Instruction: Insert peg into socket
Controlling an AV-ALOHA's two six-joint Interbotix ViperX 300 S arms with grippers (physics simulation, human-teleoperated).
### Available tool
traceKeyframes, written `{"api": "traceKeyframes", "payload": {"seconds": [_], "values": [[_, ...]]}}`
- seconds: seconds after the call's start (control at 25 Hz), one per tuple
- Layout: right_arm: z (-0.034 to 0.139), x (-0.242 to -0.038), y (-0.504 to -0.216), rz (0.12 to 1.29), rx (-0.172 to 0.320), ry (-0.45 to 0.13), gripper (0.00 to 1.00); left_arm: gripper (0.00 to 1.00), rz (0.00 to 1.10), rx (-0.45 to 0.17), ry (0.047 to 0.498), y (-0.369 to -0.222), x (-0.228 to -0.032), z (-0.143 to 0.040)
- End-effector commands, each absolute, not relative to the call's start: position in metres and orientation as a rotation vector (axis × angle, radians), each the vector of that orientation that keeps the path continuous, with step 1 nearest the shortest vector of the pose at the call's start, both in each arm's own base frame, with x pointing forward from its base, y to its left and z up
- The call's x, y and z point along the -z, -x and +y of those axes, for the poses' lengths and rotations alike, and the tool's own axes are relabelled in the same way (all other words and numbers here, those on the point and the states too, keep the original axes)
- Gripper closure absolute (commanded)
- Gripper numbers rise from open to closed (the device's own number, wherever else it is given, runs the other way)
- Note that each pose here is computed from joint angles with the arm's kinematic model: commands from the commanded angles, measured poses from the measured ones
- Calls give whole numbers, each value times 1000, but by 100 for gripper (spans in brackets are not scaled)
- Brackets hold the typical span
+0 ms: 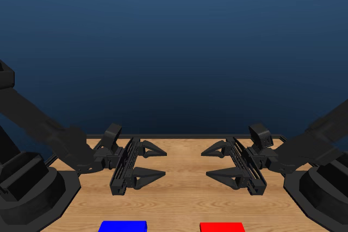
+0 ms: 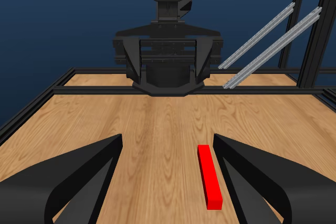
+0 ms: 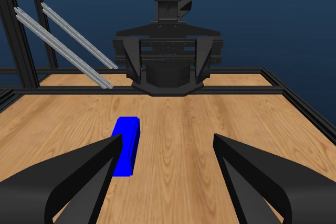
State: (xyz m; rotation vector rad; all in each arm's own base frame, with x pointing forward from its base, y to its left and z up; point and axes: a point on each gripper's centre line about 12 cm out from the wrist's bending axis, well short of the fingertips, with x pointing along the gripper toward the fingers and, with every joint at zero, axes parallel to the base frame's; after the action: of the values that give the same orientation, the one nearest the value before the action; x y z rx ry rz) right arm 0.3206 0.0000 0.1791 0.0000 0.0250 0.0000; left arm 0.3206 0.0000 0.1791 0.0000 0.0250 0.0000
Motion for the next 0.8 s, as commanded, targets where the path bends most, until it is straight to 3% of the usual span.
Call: {"api": "traceKeyframes", "payload": {"seconds": [0.04,0.4,0.56,0.6,0.64,0.72,0.76,0.8], "values": [[5,-172,-318,104,60,-129,0,0,-95,-22,151,-333,-184,3],[7,-173,-314,136,81,-155,0,0,-133,2,153,-324,-184,-7],[12,-172,-315,166,67,-158,0,0,1,-20,193,-316,-179,-14],[11,-170,-315,178,72,-163,0,0,80,-26,203,-311,-173,-17],[11,-170,-316,173,72,-166,0,0,89,-12,214,-309,-183,-23],[11,-169,-316,189,71,-169,0,0,179,-14,222,-302,-177,-27],[11,-166,-318,200,69,-170,0,0,299,0,230,-291,-166,-34],[12,-167,-320,198,68,-173,0,0,292,3,258,-290,-175,-36]]}}
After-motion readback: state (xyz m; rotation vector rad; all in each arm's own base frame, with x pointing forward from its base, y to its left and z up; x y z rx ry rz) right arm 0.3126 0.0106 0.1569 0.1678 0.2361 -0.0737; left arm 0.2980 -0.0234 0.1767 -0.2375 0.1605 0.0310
